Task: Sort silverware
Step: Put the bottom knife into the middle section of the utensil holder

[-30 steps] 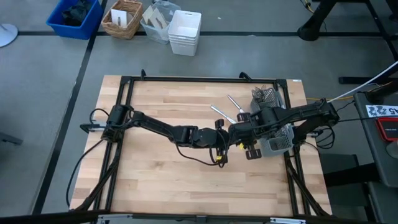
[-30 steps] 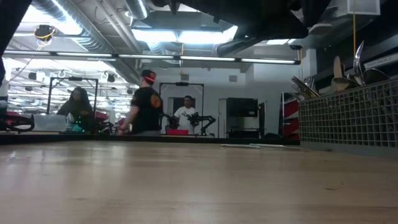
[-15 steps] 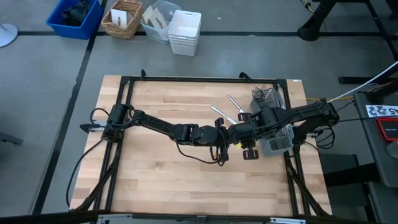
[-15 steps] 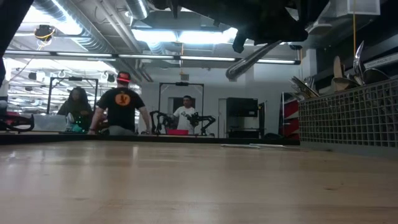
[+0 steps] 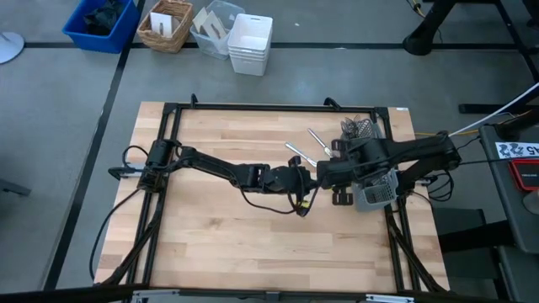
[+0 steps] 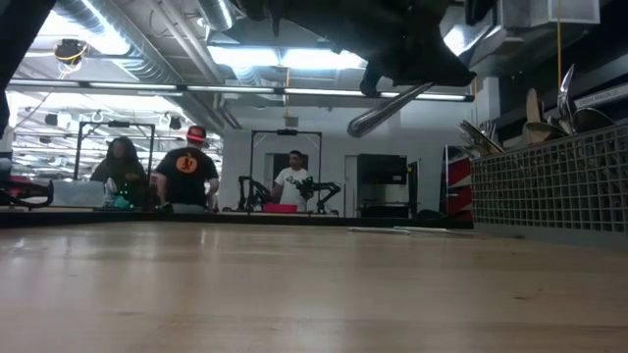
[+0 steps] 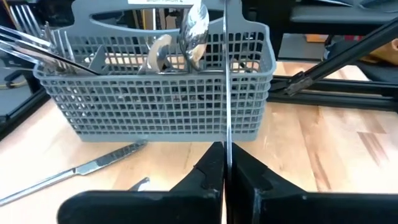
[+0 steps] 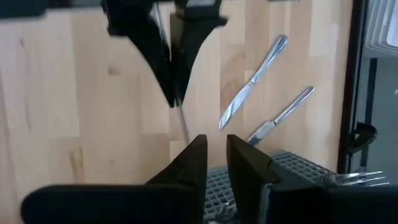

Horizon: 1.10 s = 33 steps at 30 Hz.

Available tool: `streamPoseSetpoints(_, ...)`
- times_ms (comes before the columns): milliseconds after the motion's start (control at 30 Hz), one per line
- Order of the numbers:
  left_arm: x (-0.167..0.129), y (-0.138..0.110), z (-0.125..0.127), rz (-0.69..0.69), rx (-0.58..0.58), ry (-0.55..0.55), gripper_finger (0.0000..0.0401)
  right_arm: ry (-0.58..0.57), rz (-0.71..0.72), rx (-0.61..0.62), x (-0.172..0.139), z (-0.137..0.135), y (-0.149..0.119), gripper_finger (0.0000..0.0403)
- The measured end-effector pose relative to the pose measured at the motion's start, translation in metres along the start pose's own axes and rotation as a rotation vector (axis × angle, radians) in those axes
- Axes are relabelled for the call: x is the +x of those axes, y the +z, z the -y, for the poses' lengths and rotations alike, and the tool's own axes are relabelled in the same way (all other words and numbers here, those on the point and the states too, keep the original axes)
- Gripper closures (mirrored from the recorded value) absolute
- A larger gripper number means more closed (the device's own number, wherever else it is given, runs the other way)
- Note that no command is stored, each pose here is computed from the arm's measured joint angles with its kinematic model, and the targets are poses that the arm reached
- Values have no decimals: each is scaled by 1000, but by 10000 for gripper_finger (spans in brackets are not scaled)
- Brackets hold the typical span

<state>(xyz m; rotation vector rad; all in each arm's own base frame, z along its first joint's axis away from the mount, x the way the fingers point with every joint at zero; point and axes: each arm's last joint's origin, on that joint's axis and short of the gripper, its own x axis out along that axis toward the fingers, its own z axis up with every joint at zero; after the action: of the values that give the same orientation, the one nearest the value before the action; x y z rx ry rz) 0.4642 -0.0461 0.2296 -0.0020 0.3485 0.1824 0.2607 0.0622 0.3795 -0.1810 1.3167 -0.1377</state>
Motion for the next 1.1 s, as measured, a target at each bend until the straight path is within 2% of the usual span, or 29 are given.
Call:
streamPoseSetpoints(333, 0, 0, -1, -6, -2, 2, 401, 7, 31, 31, -8, 2, 1, 362)
streamPoseSetpoints(667, -19, 10, -4, -83, 23, 18, 401, 8, 32, 31, -8, 2, 1, 395)
streamPoseSetpoints(800, -32, 15, -2, -123, 45, 49, 401, 8, 32, 32, -8, 2, 1, 397)
streamPoseSetpoints(933, -42, 11, 1, -194, 71, 118, 401, 7, 32, 31, -8, 2, 1, 393)
streamPoseSetpoints(1100, -45, 4, 5, -261, 69, 130, 401, -14, 36, 28, -8, 3, 1, 391)
